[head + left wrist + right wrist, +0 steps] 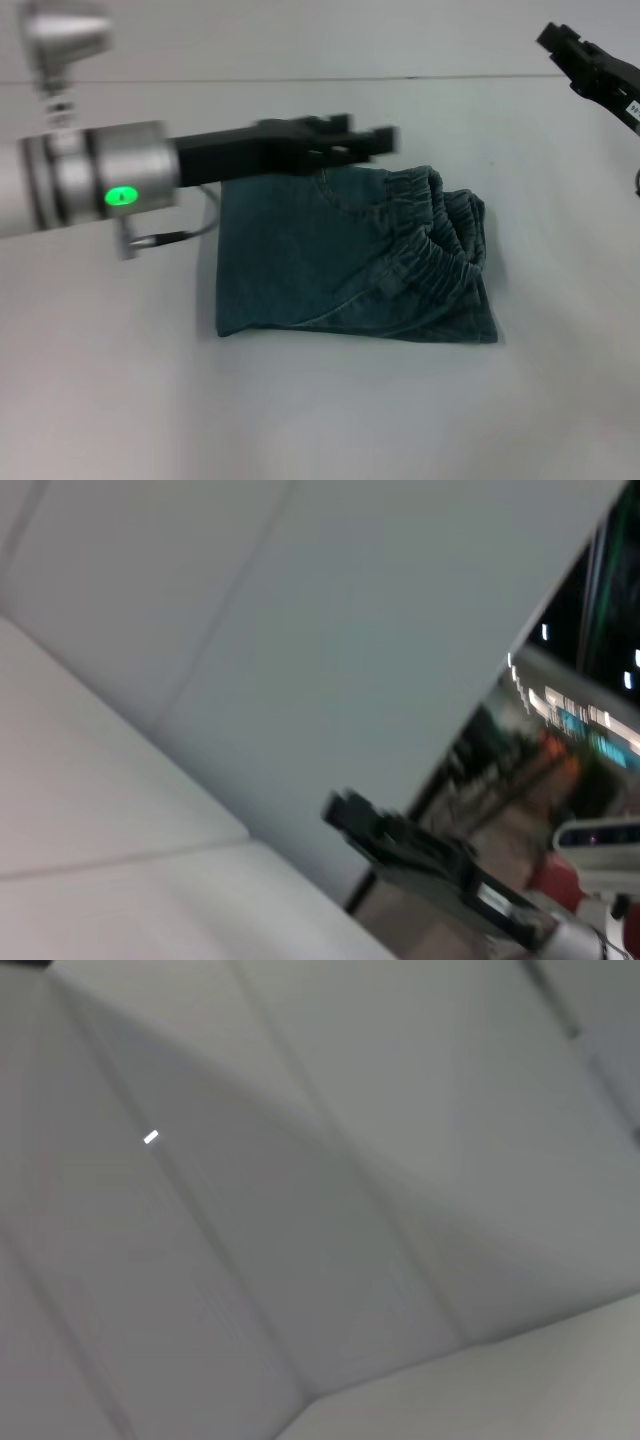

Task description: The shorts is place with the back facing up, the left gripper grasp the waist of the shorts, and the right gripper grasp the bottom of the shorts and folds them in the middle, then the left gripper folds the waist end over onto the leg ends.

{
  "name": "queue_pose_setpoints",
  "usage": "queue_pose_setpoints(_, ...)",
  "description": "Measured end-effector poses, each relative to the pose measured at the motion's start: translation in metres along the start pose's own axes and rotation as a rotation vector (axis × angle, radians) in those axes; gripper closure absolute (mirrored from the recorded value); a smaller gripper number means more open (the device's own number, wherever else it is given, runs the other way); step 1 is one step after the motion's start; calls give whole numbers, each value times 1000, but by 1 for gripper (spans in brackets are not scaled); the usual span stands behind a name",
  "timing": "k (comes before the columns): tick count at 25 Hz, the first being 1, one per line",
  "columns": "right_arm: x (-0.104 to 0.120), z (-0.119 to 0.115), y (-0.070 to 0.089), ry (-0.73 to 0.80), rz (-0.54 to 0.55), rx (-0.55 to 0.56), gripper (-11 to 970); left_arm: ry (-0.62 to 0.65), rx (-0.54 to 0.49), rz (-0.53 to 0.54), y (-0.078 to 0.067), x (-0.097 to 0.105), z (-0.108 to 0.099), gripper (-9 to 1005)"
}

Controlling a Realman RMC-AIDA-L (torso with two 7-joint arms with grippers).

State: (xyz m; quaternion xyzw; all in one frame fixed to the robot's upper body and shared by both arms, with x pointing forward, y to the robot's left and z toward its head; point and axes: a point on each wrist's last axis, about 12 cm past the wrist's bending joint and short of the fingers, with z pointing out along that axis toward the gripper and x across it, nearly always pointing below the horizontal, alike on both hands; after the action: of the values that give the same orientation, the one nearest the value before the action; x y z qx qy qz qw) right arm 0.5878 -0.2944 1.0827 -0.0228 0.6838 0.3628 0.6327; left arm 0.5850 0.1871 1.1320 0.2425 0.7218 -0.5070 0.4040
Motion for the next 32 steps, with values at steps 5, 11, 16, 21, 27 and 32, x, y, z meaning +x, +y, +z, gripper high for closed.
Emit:
queue_pose_setpoints(5, -26, -25, 10, 166, -91, -242, 662, -87, -34, -28, 9, 17, -61, 75)
queue_pose_setpoints(11, -54, -64, 22, 411, -135, -467, 473, -31, -116, -66, 12, 46, -116, 76)
queue_pose_setpoints(16, -56, -87, 16, 592, -107, -465, 251, 73, -157, -85, 7, 68, -135, 76)
queue_pose_setpoints(21, -42, -94, 10, 702, -84, -416, 101, 107, -147, -99, 2, 77, -137, 76)
queue_pose_setpoints(27, -32, -95, 7, 729, -80, -366, 80, 131, -123, -102, 2, 75, -132, 76)
queue_pose_setpoints(32, -30, -94, 7, 730, -79, -367, 81, 133, -112, -107, 2, 72, -129, 76)
